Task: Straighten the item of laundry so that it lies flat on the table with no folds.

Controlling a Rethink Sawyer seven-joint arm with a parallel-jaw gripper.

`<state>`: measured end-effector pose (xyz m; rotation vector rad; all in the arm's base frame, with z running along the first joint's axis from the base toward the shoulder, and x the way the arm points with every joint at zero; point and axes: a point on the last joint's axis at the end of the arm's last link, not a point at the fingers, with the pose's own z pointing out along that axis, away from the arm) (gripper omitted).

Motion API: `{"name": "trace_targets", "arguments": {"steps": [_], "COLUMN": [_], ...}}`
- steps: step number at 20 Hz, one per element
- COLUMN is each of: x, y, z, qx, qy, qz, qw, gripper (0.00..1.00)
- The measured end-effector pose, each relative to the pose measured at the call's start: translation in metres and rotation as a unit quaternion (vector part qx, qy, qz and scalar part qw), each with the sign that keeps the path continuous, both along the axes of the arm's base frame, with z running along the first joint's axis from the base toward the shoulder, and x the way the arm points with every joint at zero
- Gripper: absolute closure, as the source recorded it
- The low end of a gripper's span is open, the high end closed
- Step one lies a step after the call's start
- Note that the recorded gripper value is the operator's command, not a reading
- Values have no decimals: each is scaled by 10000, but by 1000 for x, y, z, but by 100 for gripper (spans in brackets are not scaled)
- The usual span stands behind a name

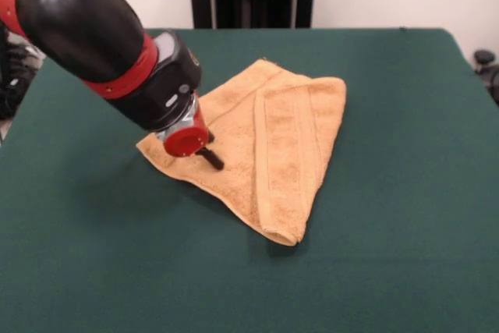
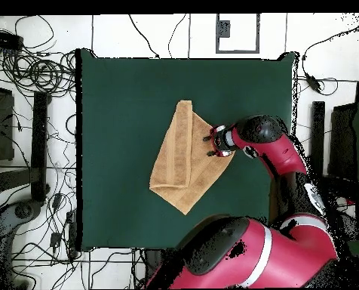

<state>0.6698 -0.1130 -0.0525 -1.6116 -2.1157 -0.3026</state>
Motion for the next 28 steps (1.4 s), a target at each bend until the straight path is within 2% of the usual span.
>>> {"name": "trace_targets", "arguments": {"steps": [4, 14, 17, 21, 22, 23, 27, 28], "x": [2, 5, 8, 17, 22, 25, 34, 35], "y": [0, -1, 1, 7, 13, 16, 28, 30], "z": [-5, -6, -7, -4, -3, -2, 2, 2], "qx": [-142, -107, -195, -463, -683, -778, -1275, -1341], "qy": [-130, -156, -150, -99, -65, -54, -29, -24], "qz": [18, 25, 231, 783, 1149, 1298, 1999, 2091], "qw": [9998, 9998, 9994, 9958, 9910, 9885, 9715, 9687], "gripper": [0, 0, 0, 0, 0, 0, 0, 0]}}
